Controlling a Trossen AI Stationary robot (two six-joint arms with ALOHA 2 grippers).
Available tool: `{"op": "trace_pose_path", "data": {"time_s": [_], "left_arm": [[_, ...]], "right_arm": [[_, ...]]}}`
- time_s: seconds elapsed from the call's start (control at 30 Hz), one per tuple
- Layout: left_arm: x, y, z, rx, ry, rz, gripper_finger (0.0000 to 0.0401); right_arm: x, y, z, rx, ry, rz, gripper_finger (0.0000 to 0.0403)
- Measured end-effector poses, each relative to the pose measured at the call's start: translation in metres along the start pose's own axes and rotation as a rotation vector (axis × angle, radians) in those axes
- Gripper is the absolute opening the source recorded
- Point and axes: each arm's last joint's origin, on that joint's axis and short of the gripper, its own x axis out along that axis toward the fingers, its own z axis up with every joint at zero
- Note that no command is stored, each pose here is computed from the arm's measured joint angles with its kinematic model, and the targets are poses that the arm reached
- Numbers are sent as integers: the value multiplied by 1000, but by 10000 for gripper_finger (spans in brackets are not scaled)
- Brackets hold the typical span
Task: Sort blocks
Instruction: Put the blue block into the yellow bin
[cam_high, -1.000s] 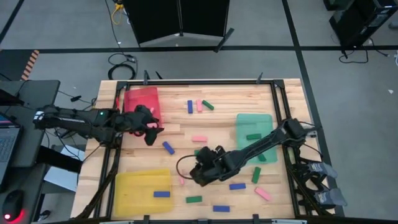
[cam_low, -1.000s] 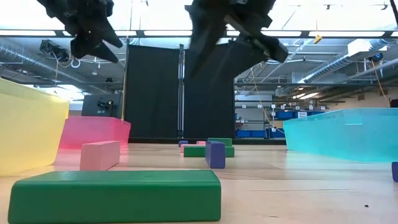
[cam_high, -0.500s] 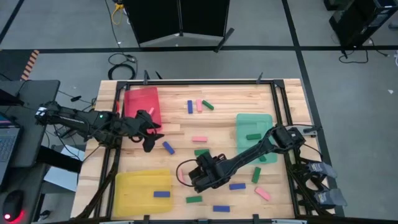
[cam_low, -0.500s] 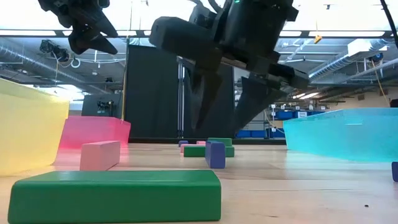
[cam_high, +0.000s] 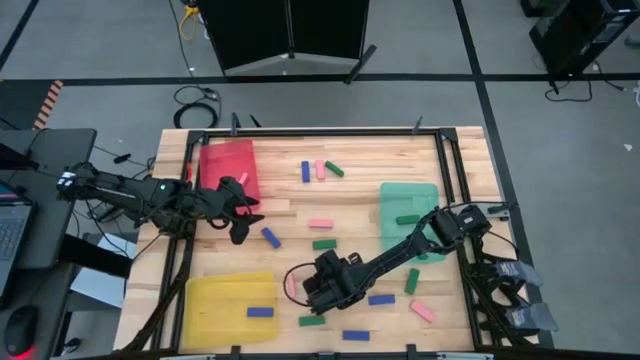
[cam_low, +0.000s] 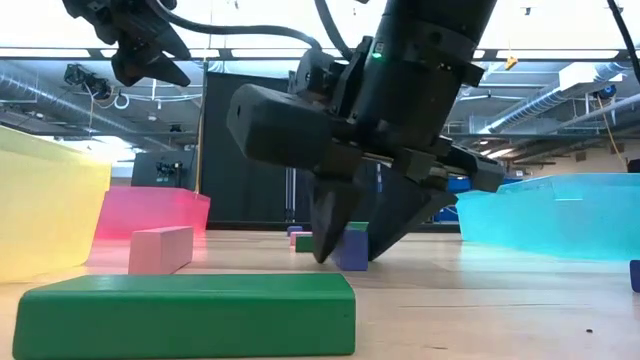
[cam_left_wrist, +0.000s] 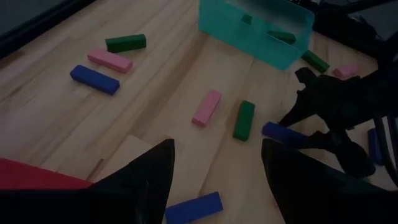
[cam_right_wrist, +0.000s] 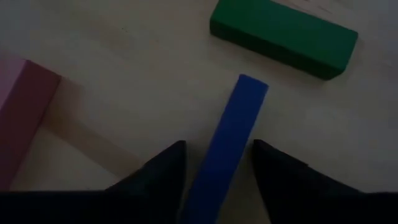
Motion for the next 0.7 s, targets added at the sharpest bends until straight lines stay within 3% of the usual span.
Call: {"op": "trace_pose_path", "data": {"time_s": [0.17,0.33,0.53,0.7], "left_arm": [[0,0,0,3,-1,-1,248],[0,0,1,-2,-7,-5,248],[0,0,0,-21,-3,-3,248],[0,0,-1,-22,9,3,248]], "right_arm": [[-4,-2,-5,-52,-7,-15,76],[-10,6,-10,-210,-29,57,68],[-36,49,5,-423,-209,390,68],[-53,79,31,-471,-426,693,68]]}}
